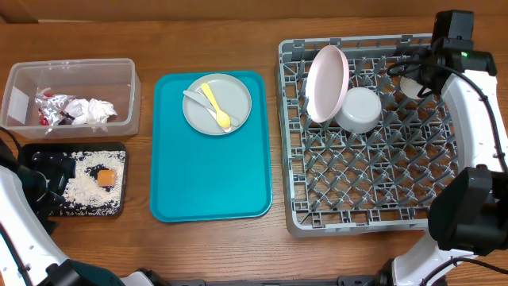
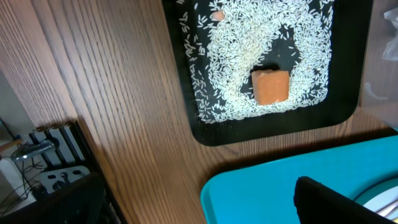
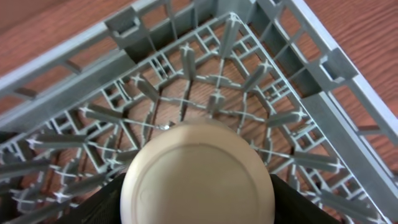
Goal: Sort waste into correct bins and load items into the dishwasher rack
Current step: 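Carry the white cup to the rack's right side and set it upright, then release the cup and move the right gripper back over the plate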
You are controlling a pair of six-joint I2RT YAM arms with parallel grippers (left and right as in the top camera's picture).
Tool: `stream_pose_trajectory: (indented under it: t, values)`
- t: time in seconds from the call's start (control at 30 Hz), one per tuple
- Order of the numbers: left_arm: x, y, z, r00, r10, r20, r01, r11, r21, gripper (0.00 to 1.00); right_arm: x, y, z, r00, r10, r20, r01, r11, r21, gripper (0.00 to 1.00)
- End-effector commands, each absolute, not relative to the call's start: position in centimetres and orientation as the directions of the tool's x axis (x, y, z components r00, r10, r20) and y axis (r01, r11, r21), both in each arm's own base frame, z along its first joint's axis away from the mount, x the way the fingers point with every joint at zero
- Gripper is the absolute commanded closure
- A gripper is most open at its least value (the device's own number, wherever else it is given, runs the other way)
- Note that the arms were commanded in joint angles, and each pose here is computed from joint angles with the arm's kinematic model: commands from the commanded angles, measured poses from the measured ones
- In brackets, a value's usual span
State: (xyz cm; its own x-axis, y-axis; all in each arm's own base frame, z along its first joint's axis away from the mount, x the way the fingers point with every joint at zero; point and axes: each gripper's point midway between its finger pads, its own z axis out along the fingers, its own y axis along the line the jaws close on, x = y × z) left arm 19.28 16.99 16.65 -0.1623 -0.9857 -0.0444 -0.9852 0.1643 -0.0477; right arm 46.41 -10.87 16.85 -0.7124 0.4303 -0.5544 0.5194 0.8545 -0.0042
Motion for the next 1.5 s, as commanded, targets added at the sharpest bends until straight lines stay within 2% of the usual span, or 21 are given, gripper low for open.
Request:
stream_pose_trajectory:
  t: [0.0,0.43,0.57,0.63,0.77,0.9,1.03,1.23,1.3,1.37,1.47]
  values:
    - [18.9,17.2,16.8,-0.148,-0.987,-0.060,-0.988,0.150,-0.040,0.00,45.5,-11.6,16.5,-0.723,0.433,-0.539,0.536,0.843,-0.042,0.60]
    - [18.9,17.2,16.8,-0.148,-0.987,-0.061,-0.988,0.150,-0.040,0.00,44.2,-10.9,14.6,-0.766,0.446,-0.463,0.525,0.849,-0.051,0.60]
    - [18.9,17.2,16.8,-0.148,-0.987,-0.060,-0.988,0.150,-0.040,0.00,44.1,-10.9,14.3,-0.770,0.447,-0.455,0.525,0.849,-0.054,0.38]
    - [18.9,17.2,16.8,-0.148,-0.987,-0.060,-0.988,0.150,-0.040,0.00,44.1,-10.9,14.3,-0.770,0.446,-0.455,0.525,0.850,-0.055,0.18]
    - [18.9,17.2,16.8,-0.148,-0.987,-0.060,-0.988,0.150,-0.040,0.00,44.2,-10.9,14.9,-0.767,0.449,-0.458,0.527,0.848,-0.052,0.09]
    - [18.9,17.2,16.8,-0.148,-0.987,-0.060,-0.988,0.150,-0.040,0.00,44.4,-10.7,17.4,-0.757,0.456,-0.468,0.528,0.849,-0.026,0.00]
    - [18.9,17.2,16.8,-0.148,-0.987,-0.060,-0.988,0.150,-0.040,0.00,44.9,-9.2,21.6,-0.744,0.471,-0.474,0.503,0.862,0.067,0.00]
    - [18.9,17.2,16.8,-0.148,-0.987,-0.060,-0.988,0.150,-0.040,0.00,45.4,-1.5,31.1,-0.757,0.403,-0.515,0.266,0.909,0.321,0.00]
    - [18.9,17.2,16.8,-0.148,-0.987,-0.060,-0.988,0.150,-0.040,0.00,45.1,4.4,34.3,-0.779,0.250,-0.574,0.025,0.928,0.371,0.00]
    - [18.9,17.2,16.8,-0.148,-0.987,-0.060,-0.988,0.150,-0.040,0.00,44.6,9.2,35.6,-0.774,0.117,-0.622,-0.148,0.922,0.357,0.00]
    - [18.9,17.2,16.8,-0.148,-0.987,-0.061,-0.988,0.150,-0.040,0.00,44.0,14.0,35.3,-0.752,-0.035,-0.659,-0.294,0.912,0.287,0.00]
